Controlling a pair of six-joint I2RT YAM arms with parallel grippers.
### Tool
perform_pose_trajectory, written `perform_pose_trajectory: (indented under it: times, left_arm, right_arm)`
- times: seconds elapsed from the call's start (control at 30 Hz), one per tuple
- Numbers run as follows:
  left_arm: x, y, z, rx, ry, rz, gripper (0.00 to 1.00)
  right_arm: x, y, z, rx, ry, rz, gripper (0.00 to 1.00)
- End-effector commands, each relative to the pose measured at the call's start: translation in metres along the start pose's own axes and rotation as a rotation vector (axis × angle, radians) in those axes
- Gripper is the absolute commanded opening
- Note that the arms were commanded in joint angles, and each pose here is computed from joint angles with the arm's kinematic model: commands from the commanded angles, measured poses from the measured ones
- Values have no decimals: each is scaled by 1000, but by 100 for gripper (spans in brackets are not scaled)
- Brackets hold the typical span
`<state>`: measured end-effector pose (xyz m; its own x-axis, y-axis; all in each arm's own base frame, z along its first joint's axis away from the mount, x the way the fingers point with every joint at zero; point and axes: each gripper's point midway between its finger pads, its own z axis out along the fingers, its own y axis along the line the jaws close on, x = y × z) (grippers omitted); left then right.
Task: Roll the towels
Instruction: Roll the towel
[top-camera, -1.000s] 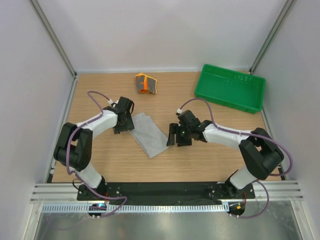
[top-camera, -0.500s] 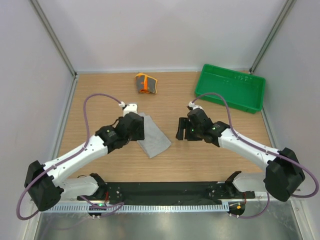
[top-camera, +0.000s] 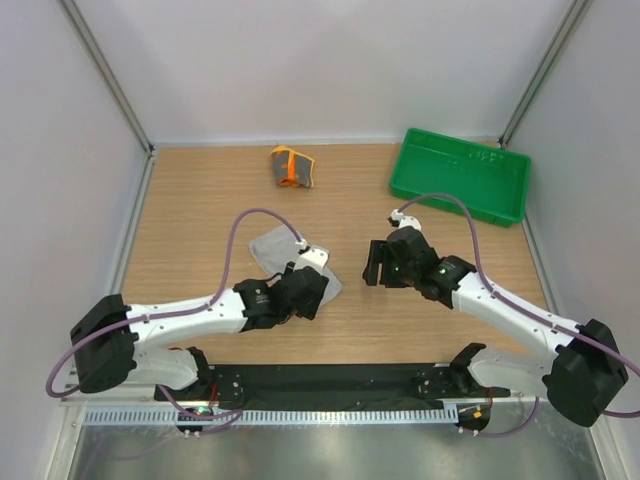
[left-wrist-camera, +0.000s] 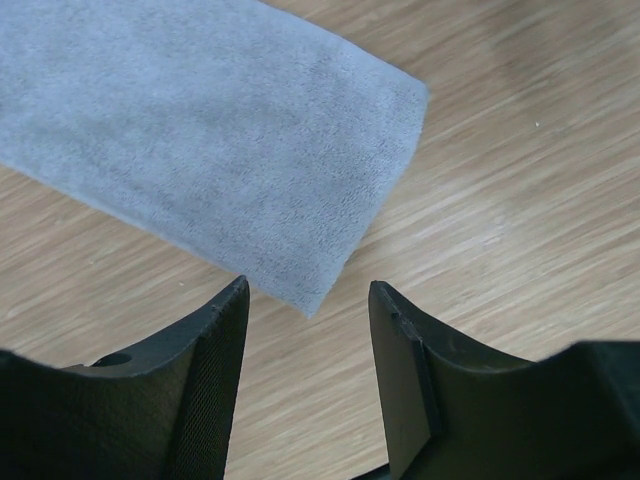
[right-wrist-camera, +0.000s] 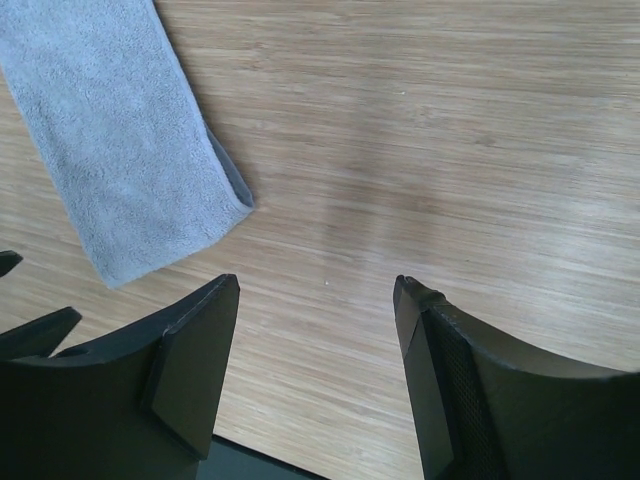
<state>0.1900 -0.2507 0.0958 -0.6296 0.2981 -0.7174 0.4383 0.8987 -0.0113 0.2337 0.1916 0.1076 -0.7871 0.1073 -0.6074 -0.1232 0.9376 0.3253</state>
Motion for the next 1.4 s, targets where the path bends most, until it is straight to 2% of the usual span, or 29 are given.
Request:
perform_pose_trajectory:
  times: [0.0,0.13,0.37,0.5,0.63,0.77,1.07,1.23,1.37]
  left_arm:
    - [-13,-18,10,43,-53,19,52]
    - [1,-24,26,48,-4,63,50]
    - [12,-21,39,23,22,104,56]
    - [30,-18,48,11,60,119,55]
    - [37,-14,54,-15,74,120,57]
    - [42,1,60,-107,103,105,57]
    - [61,-2,63,-89,166,50,57]
    - [52,-23,65,-15,164,-4,54]
    - [36,-24,61,-31,133,-22,58]
  right_arm:
    - [-3,-6,-2,20,-33,4,70]
    - [1,-11,-1,31,-27,4,70]
    - [4,-14,0,42,-22,2,70]
    - [5,-15,3,47,-15,-2,70]
    - [6,-14,6,47,-9,0,70]
    - [7,-14,8,49,-2,-3,70]
    - [9,-18,11,67,5,-4,70]
    - [10,-17,15,62,10,0,70]
    - [10,-15,17,60,15,5,70]
